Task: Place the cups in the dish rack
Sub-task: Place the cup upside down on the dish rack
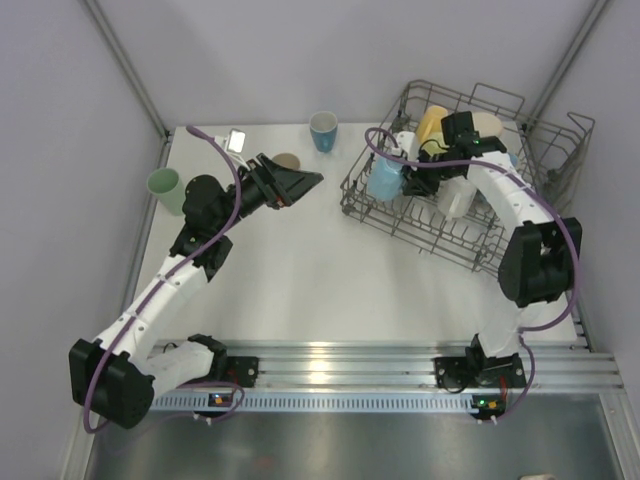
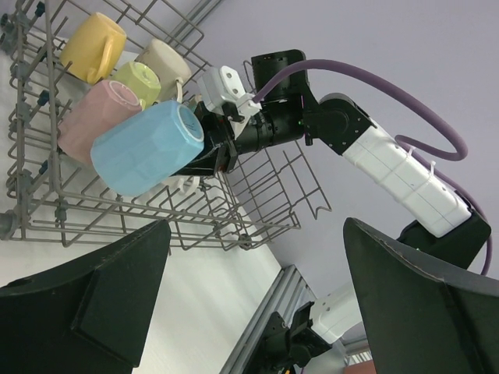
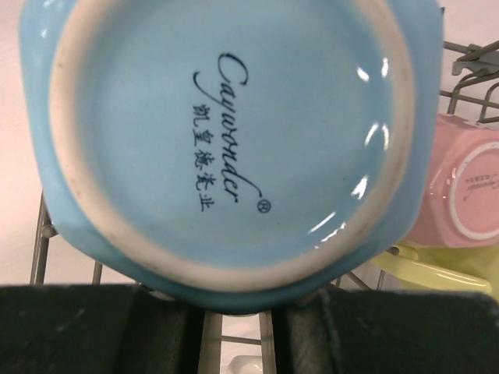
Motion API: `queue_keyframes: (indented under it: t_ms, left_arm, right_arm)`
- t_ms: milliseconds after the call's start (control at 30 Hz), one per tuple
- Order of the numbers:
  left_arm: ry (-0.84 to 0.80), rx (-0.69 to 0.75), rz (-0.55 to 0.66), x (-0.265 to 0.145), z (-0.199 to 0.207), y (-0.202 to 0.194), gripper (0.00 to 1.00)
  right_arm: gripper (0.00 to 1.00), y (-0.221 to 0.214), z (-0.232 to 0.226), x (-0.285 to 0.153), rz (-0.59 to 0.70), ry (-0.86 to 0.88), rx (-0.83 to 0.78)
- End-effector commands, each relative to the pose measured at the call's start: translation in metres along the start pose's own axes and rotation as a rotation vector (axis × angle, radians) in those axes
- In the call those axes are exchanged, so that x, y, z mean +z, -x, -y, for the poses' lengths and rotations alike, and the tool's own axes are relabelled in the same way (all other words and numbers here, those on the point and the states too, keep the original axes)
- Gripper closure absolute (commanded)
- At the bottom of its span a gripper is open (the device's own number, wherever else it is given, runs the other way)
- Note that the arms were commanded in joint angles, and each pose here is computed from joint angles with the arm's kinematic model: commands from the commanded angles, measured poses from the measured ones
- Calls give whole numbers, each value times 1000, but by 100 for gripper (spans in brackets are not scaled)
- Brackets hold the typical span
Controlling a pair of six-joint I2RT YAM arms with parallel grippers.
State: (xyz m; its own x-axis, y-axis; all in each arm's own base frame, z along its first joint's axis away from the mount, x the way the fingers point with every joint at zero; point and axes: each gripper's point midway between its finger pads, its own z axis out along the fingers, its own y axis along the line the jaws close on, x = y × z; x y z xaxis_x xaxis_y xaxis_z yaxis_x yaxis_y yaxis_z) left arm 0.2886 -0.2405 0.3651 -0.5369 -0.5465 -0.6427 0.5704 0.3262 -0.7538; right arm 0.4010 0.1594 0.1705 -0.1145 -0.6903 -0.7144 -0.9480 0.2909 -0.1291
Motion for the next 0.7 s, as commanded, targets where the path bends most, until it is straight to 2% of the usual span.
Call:
queue_keyframes:
  t_ms: [0,300,667]
  left_arm:
    - [-35,32,38,-3,10,10,2]
    - [-33,35,36,-4,9,8,2]
    - [-30,35,36,-4,7,7,2]
  right_arm:
    - [100,31,7,-8,99,6,-75]
    - [100,8,3,-2,18,17,-39]
    - [99,-4,3,8,-19,33,-14]
